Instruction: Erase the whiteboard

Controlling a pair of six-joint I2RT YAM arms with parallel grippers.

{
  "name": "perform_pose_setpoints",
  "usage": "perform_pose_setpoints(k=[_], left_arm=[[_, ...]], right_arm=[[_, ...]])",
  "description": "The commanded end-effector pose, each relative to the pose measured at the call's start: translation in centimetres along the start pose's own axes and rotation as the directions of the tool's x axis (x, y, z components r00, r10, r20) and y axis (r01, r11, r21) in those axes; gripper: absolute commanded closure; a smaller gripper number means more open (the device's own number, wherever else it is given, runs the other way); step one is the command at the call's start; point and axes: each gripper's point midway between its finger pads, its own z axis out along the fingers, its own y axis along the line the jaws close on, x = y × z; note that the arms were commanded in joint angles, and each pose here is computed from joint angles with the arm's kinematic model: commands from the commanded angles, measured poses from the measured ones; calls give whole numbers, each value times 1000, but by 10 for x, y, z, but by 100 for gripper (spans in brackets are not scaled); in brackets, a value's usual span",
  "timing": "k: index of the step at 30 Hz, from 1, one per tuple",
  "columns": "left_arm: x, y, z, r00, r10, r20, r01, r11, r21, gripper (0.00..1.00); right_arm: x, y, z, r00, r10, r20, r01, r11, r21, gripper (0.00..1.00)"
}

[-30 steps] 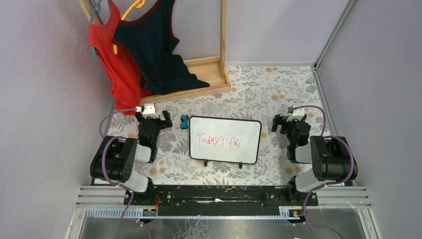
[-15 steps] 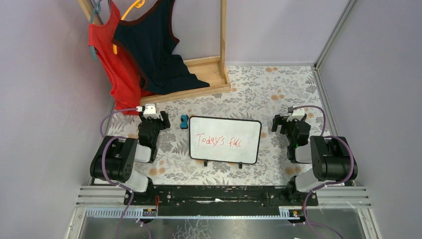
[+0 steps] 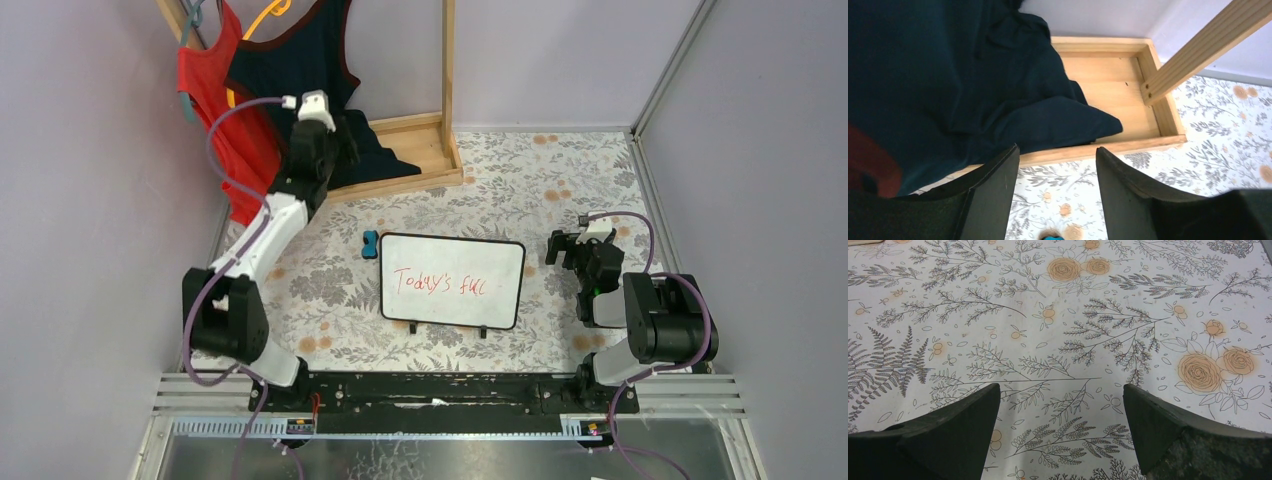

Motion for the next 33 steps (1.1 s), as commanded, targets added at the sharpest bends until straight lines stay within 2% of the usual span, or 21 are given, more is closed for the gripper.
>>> perform_pose_setpoints(k=[1, 4, 9, 11, 17, 26, 33], left_arm=[[71, 3, -14, 918, -28, -395, -12, 995, -99, 44], [71, -7, -14, 894, -44, -446, 10, 997, -77, 42], [85, -10, -24, 823, -41, -567, -5, 997, -79, 40], [91, -7, -26, 814, -43, -580, -8, 996, -86, 40], [130, -11, -41, 758, -46, -651, 6, 998, -63, 41], [191, -14, -45, 700, -25, -713, -38, 997, -73, 43], [215, -4, -43, 682, -19, -731, -92, 990, -111, 43]], right_arm=[[-26, 1, 6, 996, -3, 87, 4, 1000, -10, 1], [-26, 1, 6, 996, -4, 87, 5, 1000, -11, 1], [-26, 1, 6, 996, -4, 87, 4, 1000, -11, 1], [-26, 1, 6, 996, -4, 87, 5, 1000, -11, 1], [-26, 1, 6, 996, -3, 87, 4, 1000, -11, 1], [-26, 1, 6, 996, -3, 87, 4, 1000, -11, 1], [-26, 1, 6, 996, -4, 87, 5, 1000, -11, 1]])
